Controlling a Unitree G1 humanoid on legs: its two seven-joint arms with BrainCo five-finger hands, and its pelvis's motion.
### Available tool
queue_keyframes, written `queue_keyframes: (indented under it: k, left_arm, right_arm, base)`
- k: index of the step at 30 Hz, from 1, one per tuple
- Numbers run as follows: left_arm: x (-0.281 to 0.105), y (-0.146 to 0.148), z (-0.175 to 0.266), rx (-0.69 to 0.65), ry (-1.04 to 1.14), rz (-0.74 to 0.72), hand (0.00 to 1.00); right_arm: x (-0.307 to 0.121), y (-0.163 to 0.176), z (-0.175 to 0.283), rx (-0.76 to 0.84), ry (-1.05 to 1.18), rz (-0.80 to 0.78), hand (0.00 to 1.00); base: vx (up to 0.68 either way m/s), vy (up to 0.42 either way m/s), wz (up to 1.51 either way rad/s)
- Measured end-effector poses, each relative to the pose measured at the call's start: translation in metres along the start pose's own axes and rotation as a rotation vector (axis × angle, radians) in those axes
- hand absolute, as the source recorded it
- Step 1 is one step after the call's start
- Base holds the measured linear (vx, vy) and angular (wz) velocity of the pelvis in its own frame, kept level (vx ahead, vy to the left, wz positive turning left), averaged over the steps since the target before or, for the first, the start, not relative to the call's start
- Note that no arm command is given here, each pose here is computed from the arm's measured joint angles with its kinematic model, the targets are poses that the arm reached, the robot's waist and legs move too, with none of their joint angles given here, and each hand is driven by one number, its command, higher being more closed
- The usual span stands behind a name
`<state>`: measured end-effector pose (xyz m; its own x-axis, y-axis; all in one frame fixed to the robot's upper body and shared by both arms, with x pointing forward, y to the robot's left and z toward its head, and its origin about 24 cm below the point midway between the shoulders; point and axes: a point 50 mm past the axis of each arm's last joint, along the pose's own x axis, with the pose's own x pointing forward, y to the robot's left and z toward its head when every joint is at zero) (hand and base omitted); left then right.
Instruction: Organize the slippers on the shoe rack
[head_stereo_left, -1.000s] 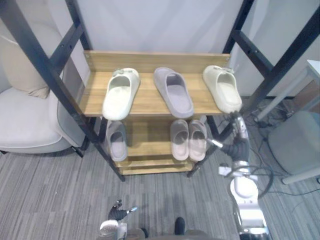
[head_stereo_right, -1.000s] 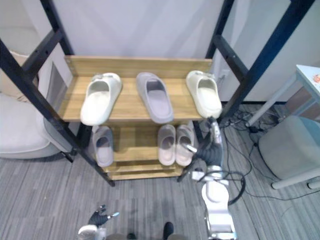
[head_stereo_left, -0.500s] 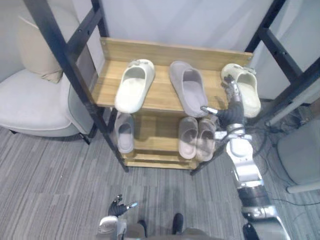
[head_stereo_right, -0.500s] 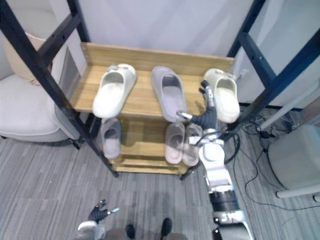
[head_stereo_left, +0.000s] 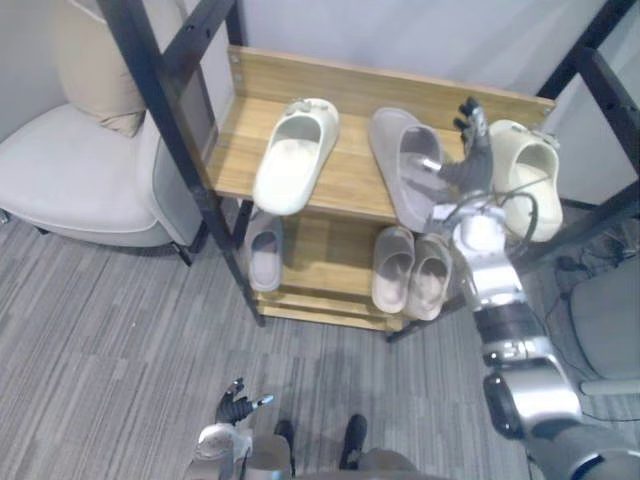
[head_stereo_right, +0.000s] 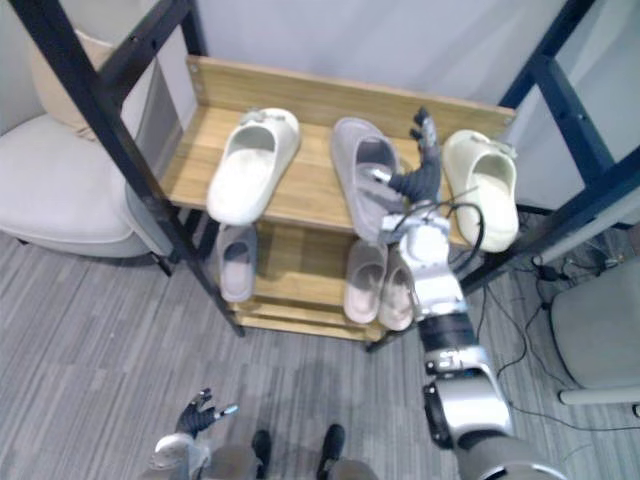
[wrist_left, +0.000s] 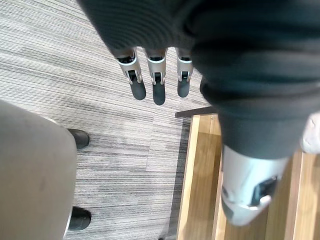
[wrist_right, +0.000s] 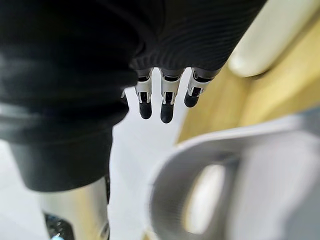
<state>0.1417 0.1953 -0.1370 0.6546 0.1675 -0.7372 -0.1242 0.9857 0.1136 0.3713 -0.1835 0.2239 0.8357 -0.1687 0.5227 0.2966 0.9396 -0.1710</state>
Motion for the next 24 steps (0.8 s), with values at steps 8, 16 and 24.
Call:
queue_keyframes:
  k: [8,16,24]
  left_arm:
    - [0.000,0.000,0.001,-0.017,-0.002,0.002,0.00]
    - [0.001,-0.001,0.003,-0.016,-0.007,0.001,0.00]
    - [0.002,-0.003,0.003,-0.009,-0.003,-0.002,0.00]
  right_arm:
    - [0.024,-0.002,0.020,-0.002,-0.030,-0.052,0.00]
    - [0.030,-0.019,0.018,0.020,0.010,-0.162,0.00]
    - [0.012,-0.038,0.016,-0.030,-0.029,-0.246,0.00]
  base:
    - [0.01,0.006,0.07]
    - [0.00,-0.001,0.01]
    - [-0.01,-0.014,0.01]
